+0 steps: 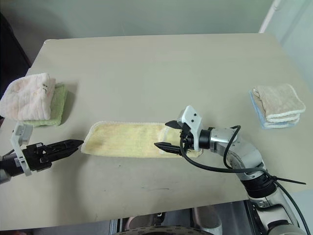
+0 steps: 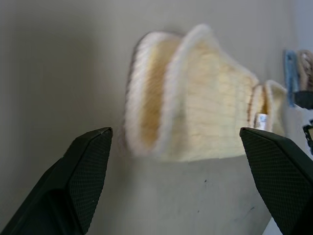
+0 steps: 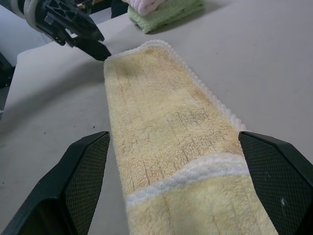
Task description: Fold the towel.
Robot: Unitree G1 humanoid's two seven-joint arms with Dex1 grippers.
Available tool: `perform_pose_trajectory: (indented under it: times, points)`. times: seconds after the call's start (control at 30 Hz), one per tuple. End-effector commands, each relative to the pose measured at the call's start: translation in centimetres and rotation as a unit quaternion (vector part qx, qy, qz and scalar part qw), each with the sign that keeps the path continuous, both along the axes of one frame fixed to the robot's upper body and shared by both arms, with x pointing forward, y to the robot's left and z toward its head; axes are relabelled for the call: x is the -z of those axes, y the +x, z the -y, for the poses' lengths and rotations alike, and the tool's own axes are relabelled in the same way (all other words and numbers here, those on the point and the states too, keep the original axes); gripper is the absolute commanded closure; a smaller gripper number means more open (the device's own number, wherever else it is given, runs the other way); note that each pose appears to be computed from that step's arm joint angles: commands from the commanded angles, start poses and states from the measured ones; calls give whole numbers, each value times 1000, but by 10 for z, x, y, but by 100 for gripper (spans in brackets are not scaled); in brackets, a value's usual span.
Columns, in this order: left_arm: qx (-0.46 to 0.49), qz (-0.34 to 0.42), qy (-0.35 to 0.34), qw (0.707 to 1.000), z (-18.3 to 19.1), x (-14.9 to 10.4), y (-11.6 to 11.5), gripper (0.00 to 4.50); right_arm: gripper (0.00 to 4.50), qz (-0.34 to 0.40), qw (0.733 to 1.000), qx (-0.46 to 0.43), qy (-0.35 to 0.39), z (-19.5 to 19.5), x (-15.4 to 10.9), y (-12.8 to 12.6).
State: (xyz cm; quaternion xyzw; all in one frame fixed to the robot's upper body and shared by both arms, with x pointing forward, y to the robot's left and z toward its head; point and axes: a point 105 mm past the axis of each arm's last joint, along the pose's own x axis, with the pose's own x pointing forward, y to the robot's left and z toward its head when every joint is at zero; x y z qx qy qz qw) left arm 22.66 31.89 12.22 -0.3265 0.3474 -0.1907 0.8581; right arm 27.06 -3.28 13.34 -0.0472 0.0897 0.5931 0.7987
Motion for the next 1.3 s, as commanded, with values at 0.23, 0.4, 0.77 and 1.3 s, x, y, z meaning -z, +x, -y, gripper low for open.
perform_pose_trajectory:
  times: [0.23,0.4,0.77,1.3]
  points:
    - [-40,-53,-24,998,-4,18,0,0,5,70,996,-47,-12,1,-24,-10]
    - [-44,-47,-54,996,7,21,9,0,5,83,995,-54,-21,3,-29,-12]
    - [-20,-39,-86,995,27,21,24,0,5,81,996,-47,-11,1,-32,-11]
    - [-8,-40,-105,994,35,22,30,277,0,79,997,-25,-11,5,-30,-5]
